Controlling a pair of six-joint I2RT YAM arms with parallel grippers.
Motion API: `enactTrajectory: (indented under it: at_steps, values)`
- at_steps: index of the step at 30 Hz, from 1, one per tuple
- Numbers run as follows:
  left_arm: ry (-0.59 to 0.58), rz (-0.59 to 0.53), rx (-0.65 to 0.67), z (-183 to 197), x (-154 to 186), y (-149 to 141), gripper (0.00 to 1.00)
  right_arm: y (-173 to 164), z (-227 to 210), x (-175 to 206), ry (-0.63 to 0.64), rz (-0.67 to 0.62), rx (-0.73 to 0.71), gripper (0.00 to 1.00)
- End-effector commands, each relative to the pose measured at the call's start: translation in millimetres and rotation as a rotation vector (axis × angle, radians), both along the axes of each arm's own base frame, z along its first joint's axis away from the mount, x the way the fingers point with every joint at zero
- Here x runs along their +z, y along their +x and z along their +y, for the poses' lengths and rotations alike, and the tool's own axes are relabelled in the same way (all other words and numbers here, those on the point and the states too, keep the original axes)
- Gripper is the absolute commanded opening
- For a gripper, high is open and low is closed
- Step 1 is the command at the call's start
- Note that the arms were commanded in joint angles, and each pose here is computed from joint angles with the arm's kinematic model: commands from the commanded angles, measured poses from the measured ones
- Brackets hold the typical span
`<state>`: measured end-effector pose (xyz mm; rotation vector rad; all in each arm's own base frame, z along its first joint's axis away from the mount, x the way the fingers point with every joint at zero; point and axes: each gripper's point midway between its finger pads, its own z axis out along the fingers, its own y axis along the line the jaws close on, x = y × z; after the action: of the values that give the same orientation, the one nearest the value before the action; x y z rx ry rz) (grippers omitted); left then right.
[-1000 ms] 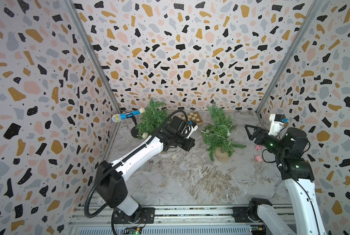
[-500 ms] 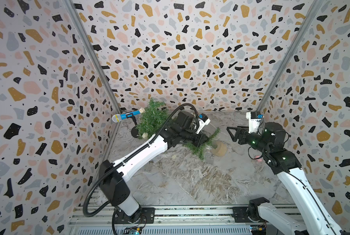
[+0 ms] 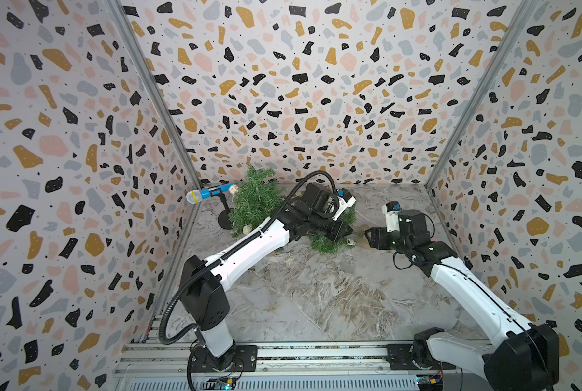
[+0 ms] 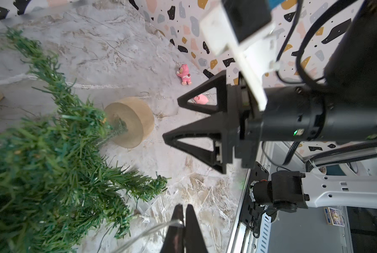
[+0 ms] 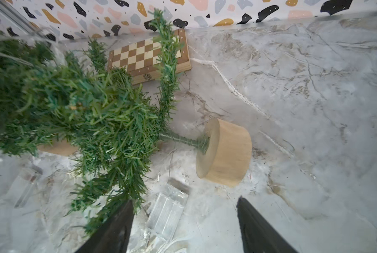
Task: Wrap string light around the christmas tree
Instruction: Wrap the light string around the Christmas tree.
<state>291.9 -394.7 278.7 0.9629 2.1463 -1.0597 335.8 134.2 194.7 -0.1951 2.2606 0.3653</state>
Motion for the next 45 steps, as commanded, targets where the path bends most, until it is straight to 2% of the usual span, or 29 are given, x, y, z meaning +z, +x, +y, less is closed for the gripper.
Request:
enactTrajectory:
  at_steps: [1,7,11,13,15,20,29,45]
  values:
    - [-0.062,-0.043,-0.012,1,34,-3,0.0,17,-15,-12,-0.149,-0.059,-0.051,0.76]
    - [-0.041,-0.05,-0.002,6,30,-4,0.0,42,-14,-33,-0.353,-0.108,0.035,0.7]
    - [-0.043,-0.034,-0.006,3,27,-4,0.0,50,-3,-52,-0.459,-0.132,0.148,0.7]
    - [-0.039,-0.038,-0.007,4,27,-4,0.0,55,-7,-57,-0.472,-0.106,0.121,0.7]
    - [-0.032,-0.045,-0.004,5,26,-3,0.0,58,-12,-56,-0.402,-0.076,0.069,0.72]
    - [-0.03,-0.041,-0.008,5,23,-4,0.0,57,-22,-44,-0.122,-0.029,-0.026,0.79]
    - [-0.033,-0.037,-0.012,3,21,-3,0.0,63,-21,-43,0.126,0.041,-0.068,0.85]
    - [-0.036,-0.023,-0.017,2,16,-4,0.0,70,-26,-83,0.213,0.175,-0.123,0.79]
